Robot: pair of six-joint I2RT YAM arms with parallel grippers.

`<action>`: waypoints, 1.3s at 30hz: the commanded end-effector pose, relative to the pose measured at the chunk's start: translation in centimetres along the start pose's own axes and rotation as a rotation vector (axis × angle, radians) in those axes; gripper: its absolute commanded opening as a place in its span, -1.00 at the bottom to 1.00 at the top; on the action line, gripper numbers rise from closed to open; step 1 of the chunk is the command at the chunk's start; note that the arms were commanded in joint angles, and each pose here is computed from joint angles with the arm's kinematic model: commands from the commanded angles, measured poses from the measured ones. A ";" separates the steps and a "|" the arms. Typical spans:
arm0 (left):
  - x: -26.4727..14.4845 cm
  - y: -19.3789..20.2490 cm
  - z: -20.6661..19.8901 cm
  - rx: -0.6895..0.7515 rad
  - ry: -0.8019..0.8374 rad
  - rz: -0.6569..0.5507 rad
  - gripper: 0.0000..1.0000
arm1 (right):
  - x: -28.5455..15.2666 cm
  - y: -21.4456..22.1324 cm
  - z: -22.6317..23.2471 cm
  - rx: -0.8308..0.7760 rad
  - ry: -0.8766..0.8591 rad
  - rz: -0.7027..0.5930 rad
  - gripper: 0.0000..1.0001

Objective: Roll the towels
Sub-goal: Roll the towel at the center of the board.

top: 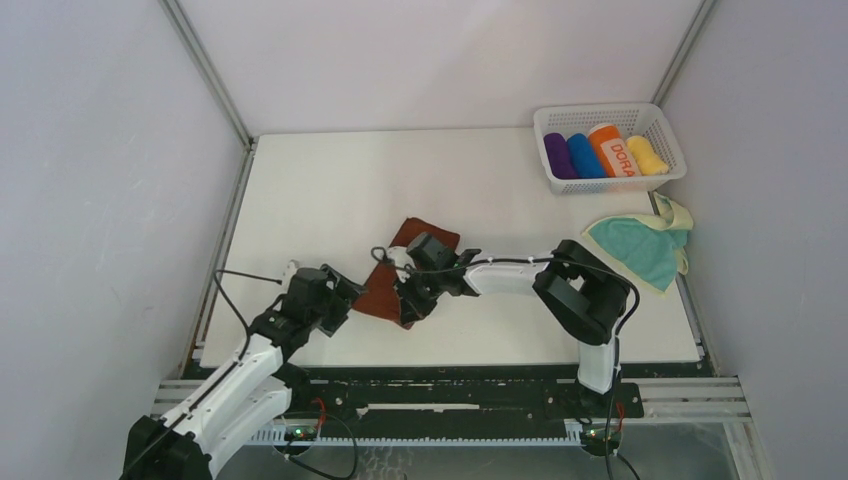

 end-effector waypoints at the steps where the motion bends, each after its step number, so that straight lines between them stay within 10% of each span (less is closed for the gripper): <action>1: -0.2 0.0 0.7 -0.041 -0.026 -0.022 0.68 | -1.2 -2.4 1.5 0.171 -0.192 -0.122 -1.00; 28: 3.2 -0.8 -1.5 0.019 -0.155 -0.033 -0.15 | 0.9 0.2 -0.4 0.358 -0.265 -0.098 -1.00; 32: 3.3 -0.7 -1.7 0.032 -0.163 -0.028 -0.56 | 0.8 0.2 -0.1 0.317 -0.229 -0.115 -0.99; 39: 2.4 -1.1 -2.4 0.075 -0.194 -0.015 -0.90 | 0.1 -0.3 1.2 0.082 -0.044 -0.210 -0.56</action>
Point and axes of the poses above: each gripper's point midway between its finger pads, its own x axis out along the fingers, its own z axis along the line the jaws close on, y = z × x, the point moved 5 cm from there along -x, back along the fingers, and after that the axes turned 9 degrees about x, right-handed, at the moved point
